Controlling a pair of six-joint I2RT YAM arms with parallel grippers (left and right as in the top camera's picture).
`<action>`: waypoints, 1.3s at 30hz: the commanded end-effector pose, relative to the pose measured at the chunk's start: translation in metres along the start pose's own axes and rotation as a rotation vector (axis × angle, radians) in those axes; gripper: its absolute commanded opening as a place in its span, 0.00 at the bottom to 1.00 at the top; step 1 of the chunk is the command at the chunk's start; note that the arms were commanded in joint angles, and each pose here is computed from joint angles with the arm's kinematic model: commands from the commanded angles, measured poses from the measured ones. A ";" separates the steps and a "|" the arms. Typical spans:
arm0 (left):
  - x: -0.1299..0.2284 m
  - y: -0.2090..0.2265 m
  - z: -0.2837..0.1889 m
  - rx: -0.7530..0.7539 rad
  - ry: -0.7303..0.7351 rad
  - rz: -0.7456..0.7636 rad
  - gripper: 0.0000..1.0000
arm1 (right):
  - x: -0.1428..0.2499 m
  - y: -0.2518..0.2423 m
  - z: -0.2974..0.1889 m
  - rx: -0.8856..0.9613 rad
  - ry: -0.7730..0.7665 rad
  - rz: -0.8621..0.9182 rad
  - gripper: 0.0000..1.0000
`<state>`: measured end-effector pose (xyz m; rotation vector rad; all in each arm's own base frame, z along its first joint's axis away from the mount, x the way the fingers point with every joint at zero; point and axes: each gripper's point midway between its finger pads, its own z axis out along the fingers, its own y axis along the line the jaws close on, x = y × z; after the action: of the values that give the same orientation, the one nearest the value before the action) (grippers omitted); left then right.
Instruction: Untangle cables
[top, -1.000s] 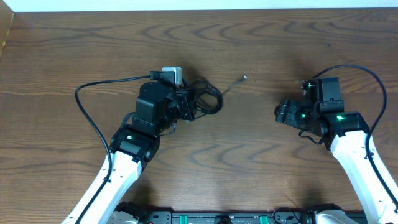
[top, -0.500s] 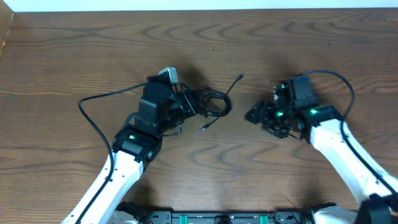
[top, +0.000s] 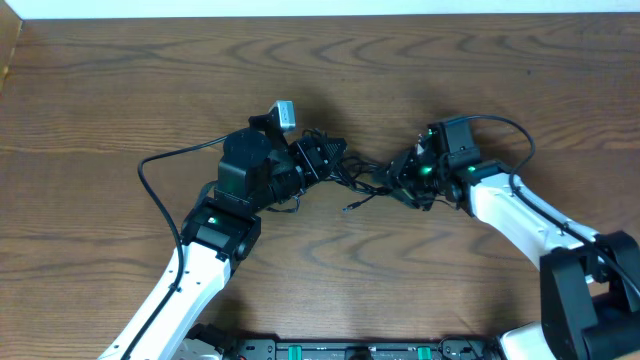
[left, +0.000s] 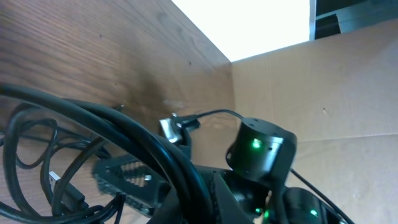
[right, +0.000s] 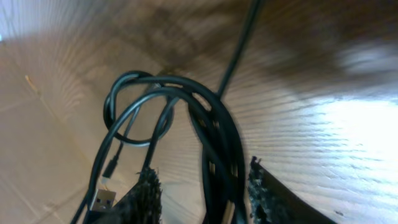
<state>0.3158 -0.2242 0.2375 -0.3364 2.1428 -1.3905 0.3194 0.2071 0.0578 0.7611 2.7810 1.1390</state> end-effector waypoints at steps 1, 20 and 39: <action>0.004 -0.016 -0.002 0.052 0.037 0.008 0.08 | 0.005 0.005 0.004 -0.025 0.029 -0.017 0.04; 0.040 0.019 -0.007 0.012 0.217 0.757 0.98 | 0.012 0.033 -0.108 -0.084 -0.178 -1.211 0.01; 0.064 0.028 0.010 0.033 0.301 0.877 0.78 | 0.088 0.069 -0.136 -0.554 0.053 -1.139 0.01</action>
<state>0.2776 -0.2375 0.1941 0.7250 2.0692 -0.9558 0.2515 0.1971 0.2001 -0.7836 2.1282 1.3220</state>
